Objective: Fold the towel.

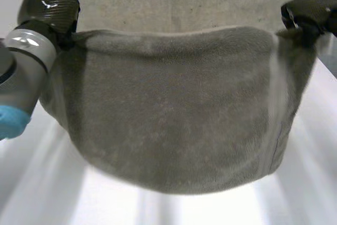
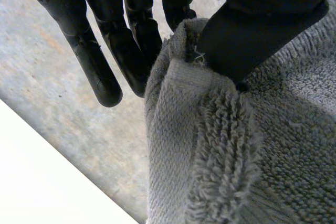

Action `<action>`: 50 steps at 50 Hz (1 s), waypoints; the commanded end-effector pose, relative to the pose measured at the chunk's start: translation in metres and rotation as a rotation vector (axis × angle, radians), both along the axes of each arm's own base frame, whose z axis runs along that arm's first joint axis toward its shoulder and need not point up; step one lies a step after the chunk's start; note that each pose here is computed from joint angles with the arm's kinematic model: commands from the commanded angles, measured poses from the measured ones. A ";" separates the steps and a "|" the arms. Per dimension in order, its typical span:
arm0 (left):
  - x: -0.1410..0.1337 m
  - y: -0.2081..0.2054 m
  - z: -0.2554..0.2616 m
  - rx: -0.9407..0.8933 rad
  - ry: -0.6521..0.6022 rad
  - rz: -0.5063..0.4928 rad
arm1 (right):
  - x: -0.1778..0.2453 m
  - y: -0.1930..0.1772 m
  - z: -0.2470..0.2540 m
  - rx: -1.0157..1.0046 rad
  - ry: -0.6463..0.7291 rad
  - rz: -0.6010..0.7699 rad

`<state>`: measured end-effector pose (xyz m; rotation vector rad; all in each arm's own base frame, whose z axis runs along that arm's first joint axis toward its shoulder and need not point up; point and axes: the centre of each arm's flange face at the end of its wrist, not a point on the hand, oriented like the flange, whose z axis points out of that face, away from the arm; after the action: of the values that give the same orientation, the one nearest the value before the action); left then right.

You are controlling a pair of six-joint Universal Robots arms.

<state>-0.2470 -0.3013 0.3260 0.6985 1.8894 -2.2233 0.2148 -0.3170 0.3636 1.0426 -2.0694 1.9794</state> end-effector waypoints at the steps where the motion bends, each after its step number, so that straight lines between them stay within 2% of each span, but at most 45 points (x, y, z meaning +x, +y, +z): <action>1: -0.011 -0.030 0.058 -0.214 0.206 -0.048 | 0.019 -0.047 0.072 -0.411 -0.403 0.047; 2: -0.010 -0.032 0.077 -0.280 0.313 -0.072 | 0.019 -0.047 0.072 -0.412 -0.404 0.047; 3: -0.007 -0.035 0.091 -0.331 0.415 -0.101 | 0.019 -0.050 0.084 -0.468 -0.508 0.071; 4: -0.007 -0.035 0.091 -0.331 0.416 -0.102 | 0.019 -0.051 0.093 -0.512 -0.594 0.099; 5: -0.002 -0.037 0.102 -0.373 0.502 -0.125 | 0.019 -0.051 0.093 -0.513 -0.595 0.100; 6: 0.006 -0.037 0.112 -0.407 0.572 -0.139 | 0.017 -0.049 0.097 -0.518 -0.654 0.120; 9: 0.017 -0.040 0.111 -0.393 0.633 -0.141 | 0.016 -0.048 0.082 -0.440 -0.654 0.108; 10: 0.017 -0.040 0.111 -0.393 0.633 -0.141 | 0.016 -0.048 0.082 -0.440 -0.654 0.108; 12: 0.017 -0.042 0.093 -0.330 0.623 -0.128 | 0.017 -0.046 0.047 -0.288 -0.574 0.073; 13: 0.016 -0.043 0.070 -0.254 0.601 -0.111 | 0.017 -0.046 0.047 -0.287 -0.574 0.072; 14: 0.017 -0.044 0.047 -0.185 0.577 -0.093 | 0.019 -0.043 0.027 -0.213 -0.511 0.064; 15: 0.017 -0.044 0.047 -0.184 0.577 -0.093 | 0.022 -0.039 0.006 -0.142 -0.430 0.074; 16: 0.017 -0.044 0.023 -0.114 0.553 -0.082 | 0.022 -0.039 0.006 -0.141 -0.429 0.074; 17: 0.018 -0.044 -0.006 -0.033 0.526 -0.072 | 0.026 -0.034 -0.017 -0.077 -0.334 0.097; 18: 0.018 -0.044 -0.006 -0.032 0.525 -0.072 | 0.026 -0.034 -0.017 -0.076 -0.334 0.097; 20: 0.023 -0.039 -0.064 0.134 0.470 -0.045 | 0.028 -0.022 -0.071 0.049 -0.145 0.149; 21: 0.023 -0.039 -0.064 0.135 0.469 -0.045 | 0.028 -0.015 -0.098 0.099 -0.057 0.173; 22: 0.023 -0.039 -0.064 0.135 0.469 -0.045 | 0.028 -0.015 -0.098 0.100 -0.056 0.173; 23: 0.026 -0.032 -0.091 0.215 0.439 -0.038 | 0.027 -0.009 -0.121 0.141 0.011 0.191; 24: 0.028 -0.021 -0.120 0.304 0.395 -0.031 | 0.027 -0.009 -0.121 0.141 0.012 0.191; 26: 0.029 -0.012 -0.139 0.357 0.354 -0.030 | 0.023 0.003 -0.161 0.216 0.093 0.212; 32: 0.036 0.012 -0.172 0.429 0.221 -0.018 | 0.016 0.019 -0.207 0.274 0.118 0.211; 35: 0.039 0.014 -0.174 0.406 0.198 -0.015 | 0.015 0.020 -0.210 0.252 0.104 0.205; 41: 0.041 0.014 -0.167 0.363 0.206 -0.015 | 0.008 0.031 -0.214 0.108 0.095 0.194; 50: 0.042 0.013 -0.164 0.346 0.212 -0.013 | 0.012 0.053 -0.223 0.066 0.118 0.232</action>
<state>-0.2052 -0.2873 0.1610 0.5435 2.4216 -2.0570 0.2233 -0.2770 0.1459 1.3862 -2.0864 1.8963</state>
